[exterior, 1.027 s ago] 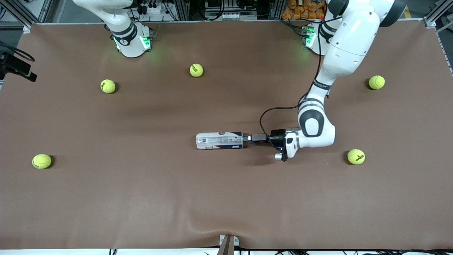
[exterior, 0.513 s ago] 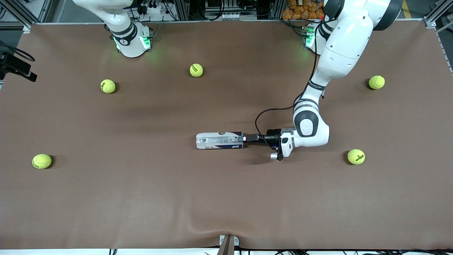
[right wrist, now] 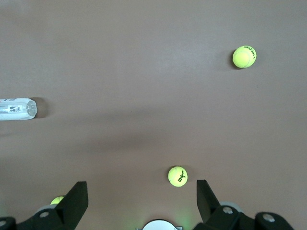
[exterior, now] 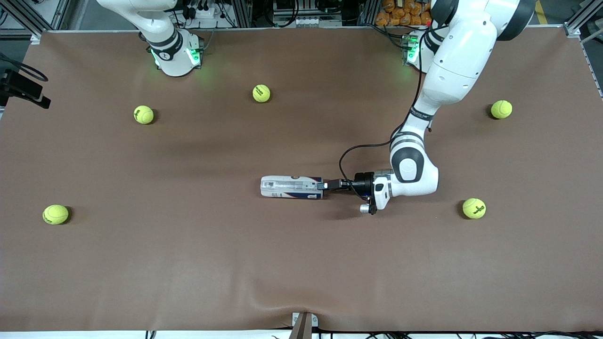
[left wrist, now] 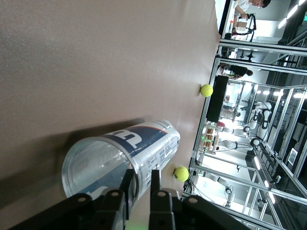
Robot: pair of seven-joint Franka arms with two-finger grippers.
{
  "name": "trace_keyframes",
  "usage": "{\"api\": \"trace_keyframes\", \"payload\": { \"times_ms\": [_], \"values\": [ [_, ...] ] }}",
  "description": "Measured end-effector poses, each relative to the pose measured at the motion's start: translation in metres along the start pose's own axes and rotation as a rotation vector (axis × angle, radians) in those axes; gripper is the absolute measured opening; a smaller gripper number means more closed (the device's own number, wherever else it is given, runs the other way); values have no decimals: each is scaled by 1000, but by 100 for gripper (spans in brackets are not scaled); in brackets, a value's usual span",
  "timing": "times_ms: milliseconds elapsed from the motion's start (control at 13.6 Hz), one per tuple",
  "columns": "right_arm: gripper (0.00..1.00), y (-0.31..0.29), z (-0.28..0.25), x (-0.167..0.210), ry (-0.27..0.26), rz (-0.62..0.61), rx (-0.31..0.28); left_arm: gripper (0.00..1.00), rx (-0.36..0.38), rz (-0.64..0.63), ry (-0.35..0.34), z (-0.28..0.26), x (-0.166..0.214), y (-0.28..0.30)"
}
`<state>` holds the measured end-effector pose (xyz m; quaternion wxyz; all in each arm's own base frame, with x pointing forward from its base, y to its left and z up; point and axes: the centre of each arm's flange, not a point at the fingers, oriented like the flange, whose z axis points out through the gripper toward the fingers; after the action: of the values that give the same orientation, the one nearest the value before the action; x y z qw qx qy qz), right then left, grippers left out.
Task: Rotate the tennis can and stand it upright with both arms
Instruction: 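Grasp the can's bottom end with the left gripper, then rotate the can upright with the left gripper and set it down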
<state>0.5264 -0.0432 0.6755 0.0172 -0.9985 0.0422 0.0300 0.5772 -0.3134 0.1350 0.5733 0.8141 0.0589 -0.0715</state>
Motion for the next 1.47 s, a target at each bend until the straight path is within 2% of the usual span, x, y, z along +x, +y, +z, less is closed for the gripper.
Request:
{"api": "trace_keyframes", "payload": {
  "times_ms": [73,440,660,953,1100,1247,1467],
  "values": [
    [100,0,0,0,0,0,0,4,-2,1,1,0,0,1],
    [100,0,0,0,0,0,0,4,-18,13,6,2,10,24],
    [100,0,0,0,0,1,0,4,53,-1,-34,1,18,72],
    [100,0,0,0,0,1,0,4,227,-22,-59,-21,13,173],
    [100,0,0,0,0,1,0,4,352,-44,-53,-16,-1,223],
    [100,0,0,0,0,0,0,4,498,-81,-12,3,-22,270],
    [100,0,0,0,0,0,0,4,725,-102,109,39,-63,321]
  ]
}}
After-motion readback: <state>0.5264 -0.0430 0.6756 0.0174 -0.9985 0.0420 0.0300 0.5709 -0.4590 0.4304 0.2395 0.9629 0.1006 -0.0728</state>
